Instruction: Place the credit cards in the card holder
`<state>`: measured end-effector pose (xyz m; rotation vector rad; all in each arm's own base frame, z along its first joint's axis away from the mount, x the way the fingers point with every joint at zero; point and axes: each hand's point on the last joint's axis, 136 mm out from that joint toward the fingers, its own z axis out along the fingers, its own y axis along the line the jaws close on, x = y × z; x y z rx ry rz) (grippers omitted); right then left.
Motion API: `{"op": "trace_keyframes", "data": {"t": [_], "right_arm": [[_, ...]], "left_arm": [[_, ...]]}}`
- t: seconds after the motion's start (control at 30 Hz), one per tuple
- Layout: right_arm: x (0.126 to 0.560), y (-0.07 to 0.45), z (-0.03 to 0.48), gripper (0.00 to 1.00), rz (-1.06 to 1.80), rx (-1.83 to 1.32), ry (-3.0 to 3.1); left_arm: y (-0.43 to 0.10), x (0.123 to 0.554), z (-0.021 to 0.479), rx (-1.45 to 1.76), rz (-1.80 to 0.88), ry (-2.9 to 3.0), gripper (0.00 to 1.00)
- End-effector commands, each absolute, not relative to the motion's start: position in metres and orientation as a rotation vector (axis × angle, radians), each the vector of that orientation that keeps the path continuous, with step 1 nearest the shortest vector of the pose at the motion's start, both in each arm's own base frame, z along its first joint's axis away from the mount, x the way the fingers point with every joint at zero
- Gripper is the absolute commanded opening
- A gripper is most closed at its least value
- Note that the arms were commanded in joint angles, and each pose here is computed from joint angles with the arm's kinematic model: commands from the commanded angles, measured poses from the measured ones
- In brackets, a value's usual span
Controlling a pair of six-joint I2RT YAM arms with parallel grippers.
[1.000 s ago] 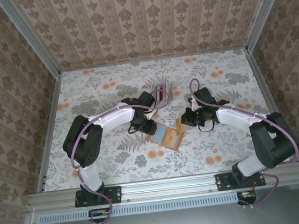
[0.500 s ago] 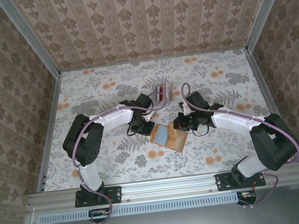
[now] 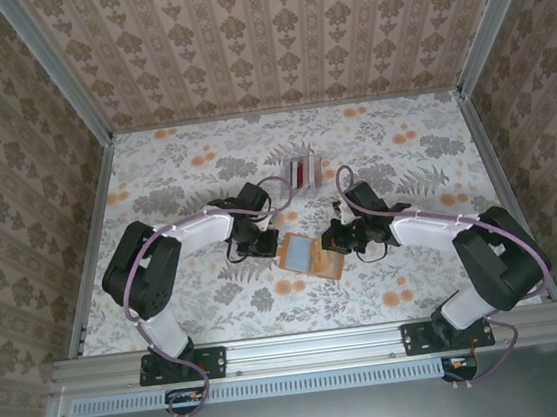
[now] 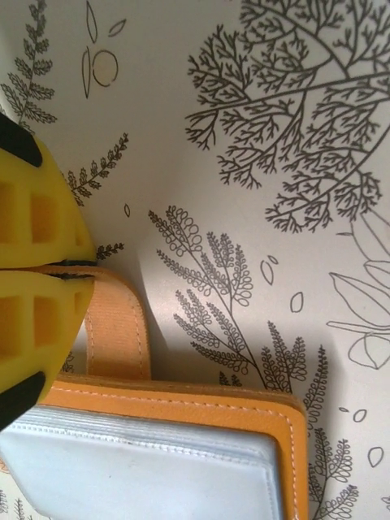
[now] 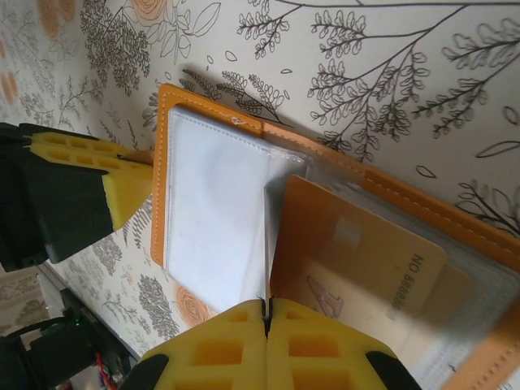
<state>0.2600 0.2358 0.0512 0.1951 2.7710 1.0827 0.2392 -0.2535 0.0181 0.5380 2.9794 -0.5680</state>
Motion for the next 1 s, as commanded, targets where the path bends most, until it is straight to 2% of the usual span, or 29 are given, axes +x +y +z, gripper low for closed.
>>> {"op": "trace_keyframes", "data": {"t": [0.0, 0.57, 0.6, 0.7, 0.77, 0.83, 0.97], "right_arm": [[0.257, 0.243, 0.042, 0.02, 1.15, 0.22, 2.783], [0.27, 0.238, 0.032, 0.01, 1.196, 0.308, 2.717], [0.27, 0.238, 0.031, 0.01, 1.201, 0.306, 2.718], [0.267, 0.237, 0.024, 0.01, 1.183, 0.314, 2.745], [0.264, 0.234, 0.02, 0.01, 1.157, 0.308, 2.763], [0.261, 0.231, 0.019, 0.01, 1.128, 0.29, 2.784], [0.258, 0.226, 0.018, 0.01, 1.071, 0.255, 2.815]], "left_arm": [[-0.257, 0.22, 0.01, 0.522, -0.63, 3.042, 0.0], [-0.246, 0.217, 0.024, 0.543, -0.534, 3.036, 0.0], [-0.244, 0.218, 0.026, 0.537, -0.516, 3.034, 0.02], [-0.235, 0.223, 0.034, 0.502, -0.442, 3.01, 0.23], [-0.227, 0.229, 0.042, 0.478, -0.388, 2.989, 0.31], [-0.221, 0.235, 0.053, 0.451, -0.348, 2.965, 0.35], [-0.226, 0.244, 0.074, 0.447, -0.406, 2.911, 0.35]]}}
